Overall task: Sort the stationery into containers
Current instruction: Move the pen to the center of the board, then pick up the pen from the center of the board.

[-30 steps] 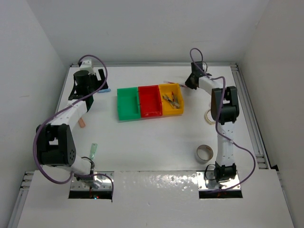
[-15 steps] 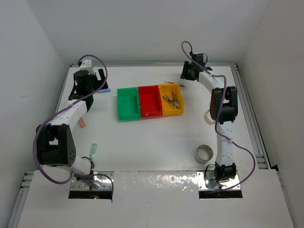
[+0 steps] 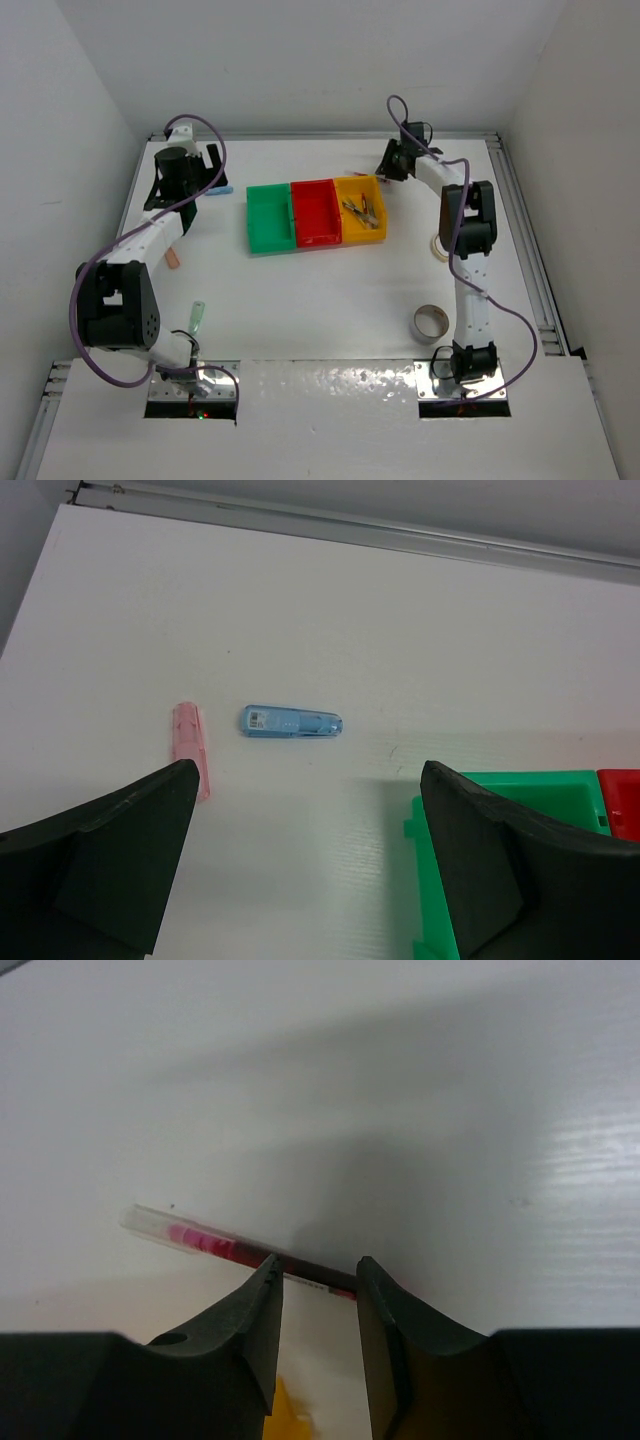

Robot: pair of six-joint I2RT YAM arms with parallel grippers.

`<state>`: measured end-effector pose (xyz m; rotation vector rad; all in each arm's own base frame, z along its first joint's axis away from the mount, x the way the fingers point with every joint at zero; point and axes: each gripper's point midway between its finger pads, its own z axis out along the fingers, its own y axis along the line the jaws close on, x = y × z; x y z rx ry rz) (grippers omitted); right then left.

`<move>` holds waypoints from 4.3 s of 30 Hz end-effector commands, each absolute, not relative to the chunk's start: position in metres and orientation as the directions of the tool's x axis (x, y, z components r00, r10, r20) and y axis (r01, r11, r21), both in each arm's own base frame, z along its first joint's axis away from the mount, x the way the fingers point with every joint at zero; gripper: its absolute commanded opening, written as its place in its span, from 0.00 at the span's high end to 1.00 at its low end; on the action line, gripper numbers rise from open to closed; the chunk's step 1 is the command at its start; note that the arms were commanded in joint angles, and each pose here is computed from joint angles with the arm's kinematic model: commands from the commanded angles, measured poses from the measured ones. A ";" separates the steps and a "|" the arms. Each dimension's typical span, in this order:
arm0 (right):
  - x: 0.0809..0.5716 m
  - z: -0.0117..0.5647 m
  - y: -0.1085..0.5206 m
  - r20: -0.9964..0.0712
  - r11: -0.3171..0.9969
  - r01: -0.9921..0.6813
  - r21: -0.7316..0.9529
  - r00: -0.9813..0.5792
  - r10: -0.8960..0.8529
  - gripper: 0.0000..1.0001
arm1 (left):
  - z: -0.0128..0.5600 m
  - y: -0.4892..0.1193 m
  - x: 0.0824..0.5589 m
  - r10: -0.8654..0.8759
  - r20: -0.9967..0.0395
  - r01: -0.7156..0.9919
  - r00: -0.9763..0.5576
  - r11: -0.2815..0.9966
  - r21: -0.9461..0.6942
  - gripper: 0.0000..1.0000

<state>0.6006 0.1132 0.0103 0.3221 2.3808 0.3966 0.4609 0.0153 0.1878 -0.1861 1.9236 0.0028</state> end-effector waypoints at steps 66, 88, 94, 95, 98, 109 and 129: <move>0.535 -0.032 0.096 -0.041 0.145 0.833 0.534 -0.146 0.988 0.88 | 0.223 0.002 0.464 -0.106 -0.960 -0.100 -0.259 0.992 -0.083 0.09; 0.462 -0.014 0.012 -0.238 0.189 0.873 0.450 -0.087 0.967 0.97 | 0.222 0.001 0.463 -0.111 -0.960 -0.095 -0.257 0.991 -0.089 0.09; 0.442 -0.008 -0.004 -0.276 0.274 0.871 0.408 -0.168 0.946 0.68 | 0.218 0.000 0.460 -0.117 -0.958 -0.094 -0.263 0.991 -0.095 0.09; 0.444 -0.006 -0.003 -0.282 0.299 0.863 0.408 -0.192 0.940 0.65 | 0.217 0.001 0.460 -0.117 -0.957 -0.095 -0.266 0.991 -0.095 0.09; 0.465 0.005 0.007 -0.298 0.413 0.812 0.412 -0.308 0.904 0.55 | 0.215 -0.001 0.459 -0.121 -0.956 -0.089 -0.268 0.991 -0.101 0.09; 0.511 0.052 0.045 -0.430 0.665 0.626 0.407 -0.511 0.744 0.48 | 0.218 -0.002 0.457 -0.126 -0.957 -0.087 -0.260 0.990 -0.107 0.09; 0.522 0.036 0.052 -0.530 0.925 -0.380 -0.004 -0.784 -0.324 0.55 | 0.225 -0.008 0.458 -0.118 -0.961 -0.061 -0.251 0.992 -0.107 0.09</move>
